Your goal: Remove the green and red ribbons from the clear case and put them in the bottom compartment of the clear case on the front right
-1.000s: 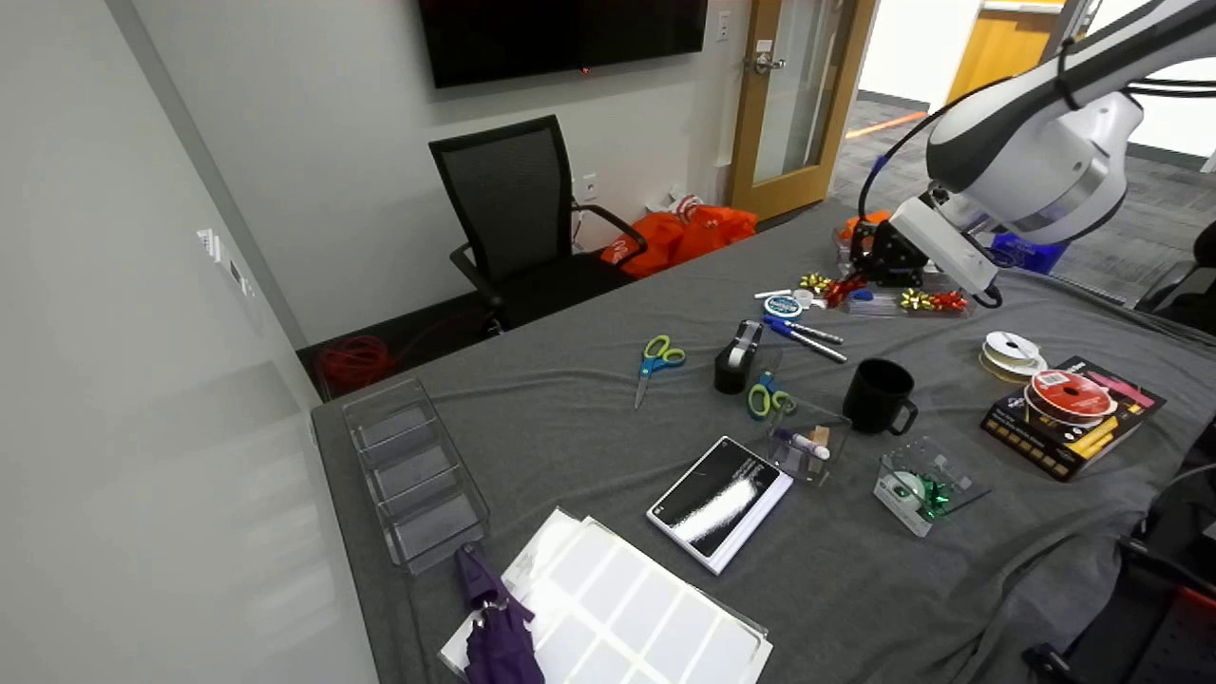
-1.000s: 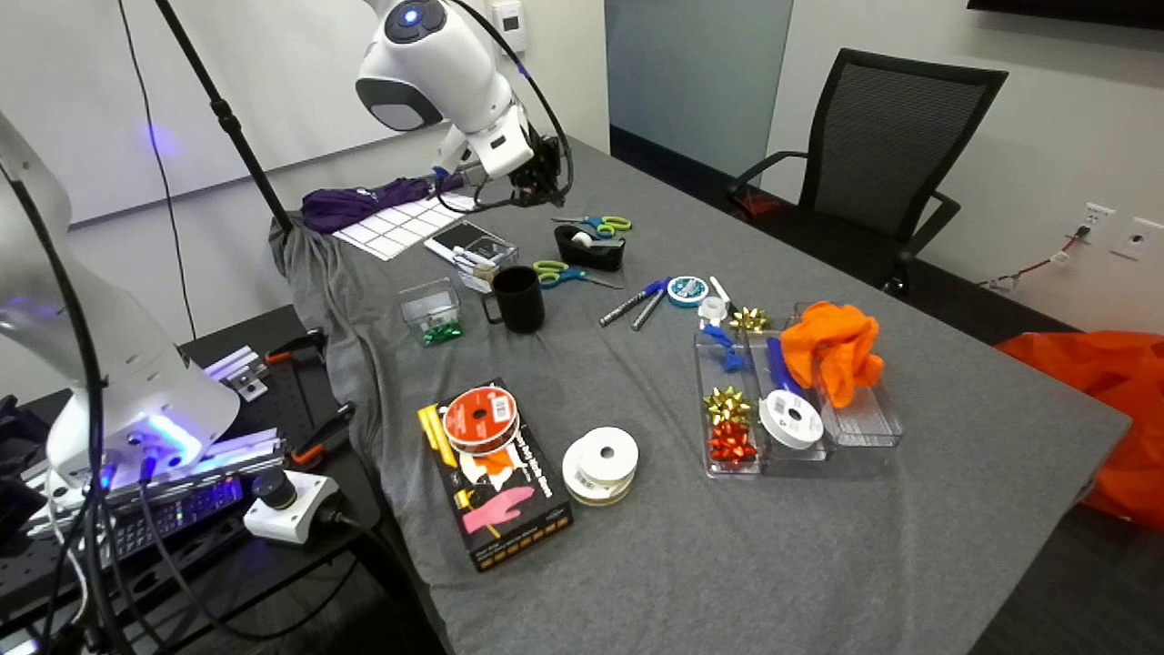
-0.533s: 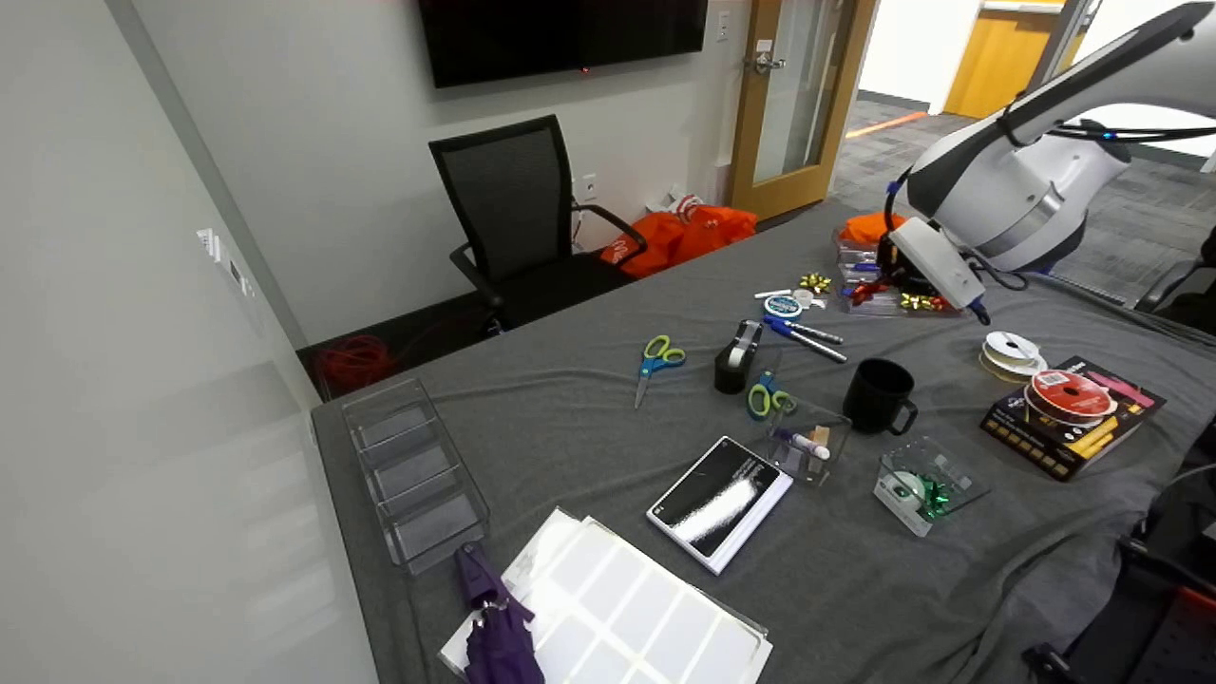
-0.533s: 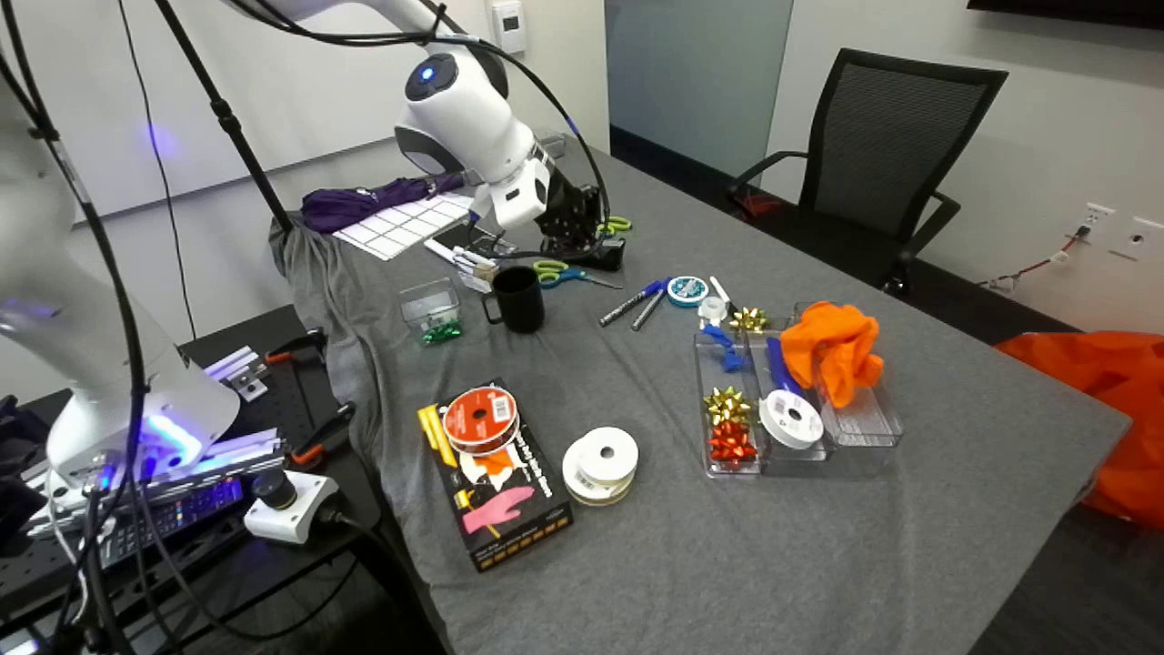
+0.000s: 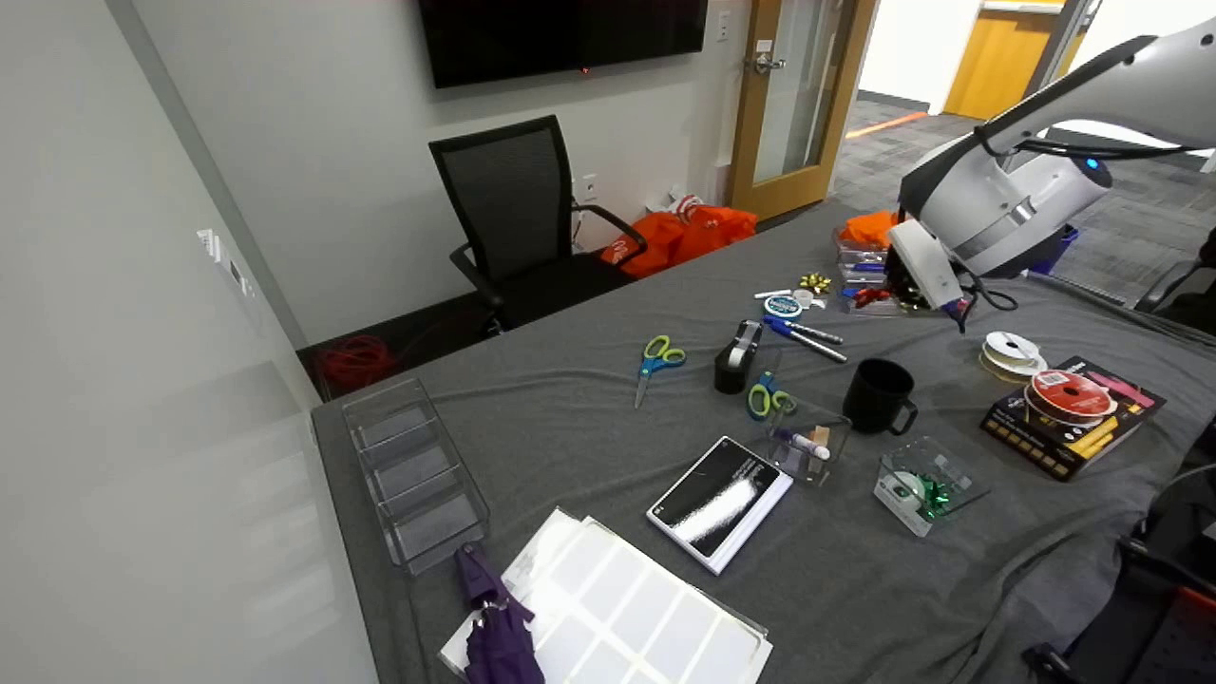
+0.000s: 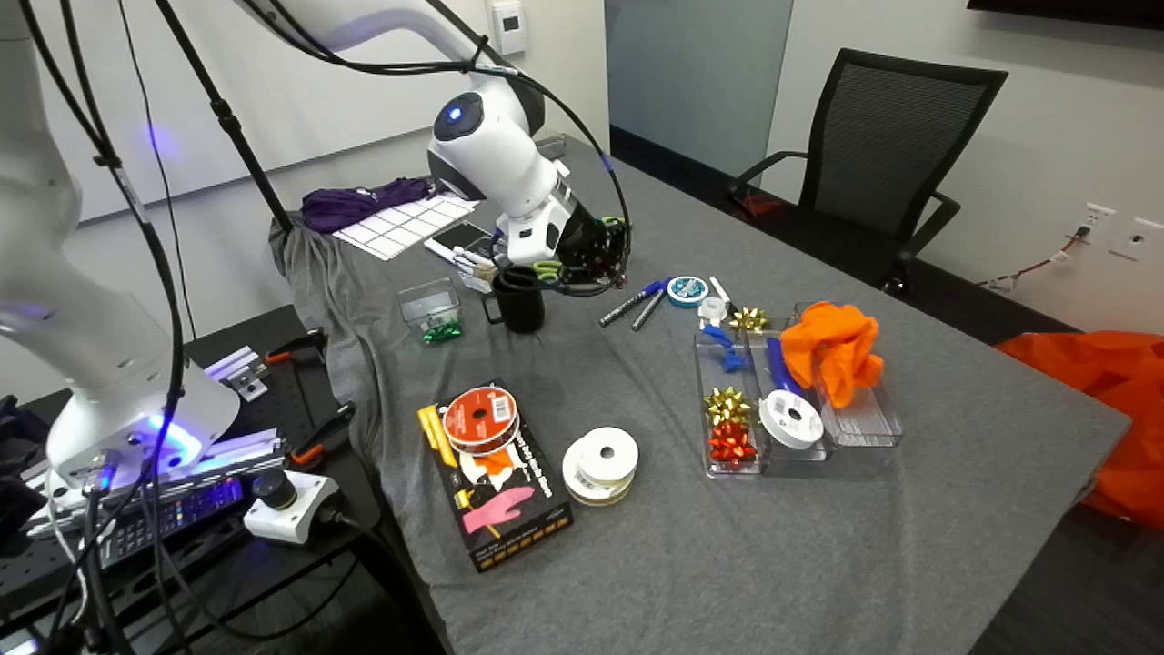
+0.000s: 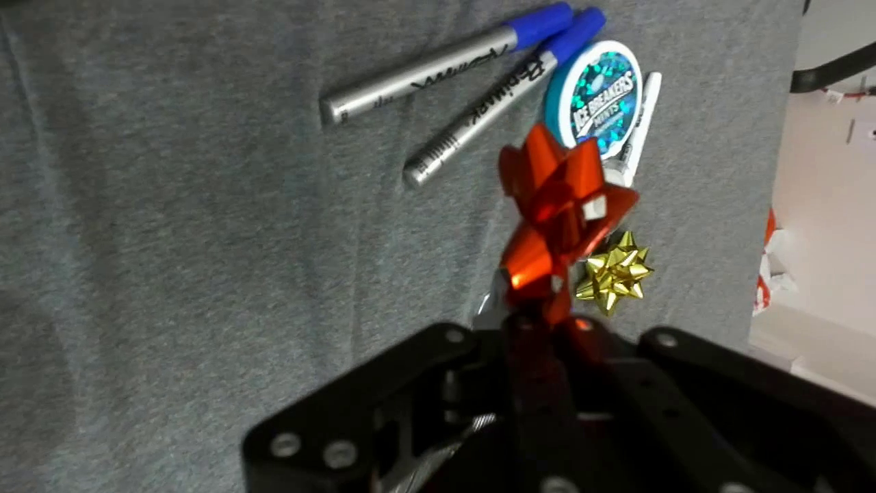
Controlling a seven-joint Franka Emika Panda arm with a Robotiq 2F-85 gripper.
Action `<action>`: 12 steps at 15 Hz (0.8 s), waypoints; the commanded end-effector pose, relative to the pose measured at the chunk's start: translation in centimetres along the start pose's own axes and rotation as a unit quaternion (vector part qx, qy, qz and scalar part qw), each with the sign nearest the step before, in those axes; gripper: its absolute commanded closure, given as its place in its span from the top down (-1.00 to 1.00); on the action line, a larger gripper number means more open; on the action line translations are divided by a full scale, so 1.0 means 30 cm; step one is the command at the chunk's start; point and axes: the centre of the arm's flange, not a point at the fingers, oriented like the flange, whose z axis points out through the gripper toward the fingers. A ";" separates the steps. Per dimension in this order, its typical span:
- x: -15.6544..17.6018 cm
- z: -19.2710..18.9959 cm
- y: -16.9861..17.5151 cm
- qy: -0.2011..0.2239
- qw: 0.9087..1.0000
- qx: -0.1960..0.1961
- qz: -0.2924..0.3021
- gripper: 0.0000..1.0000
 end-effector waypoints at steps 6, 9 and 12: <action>0.057 -0.007 -0.053 -0.025 0.997 0.023 0.068 -0.97; 0.047 -0.006 -0.054 -0.027 0.997 0.023 0.066 -0.97; 0.046 -0.006 -0.054 -0.027 0.997 0.023 0.066 -0.99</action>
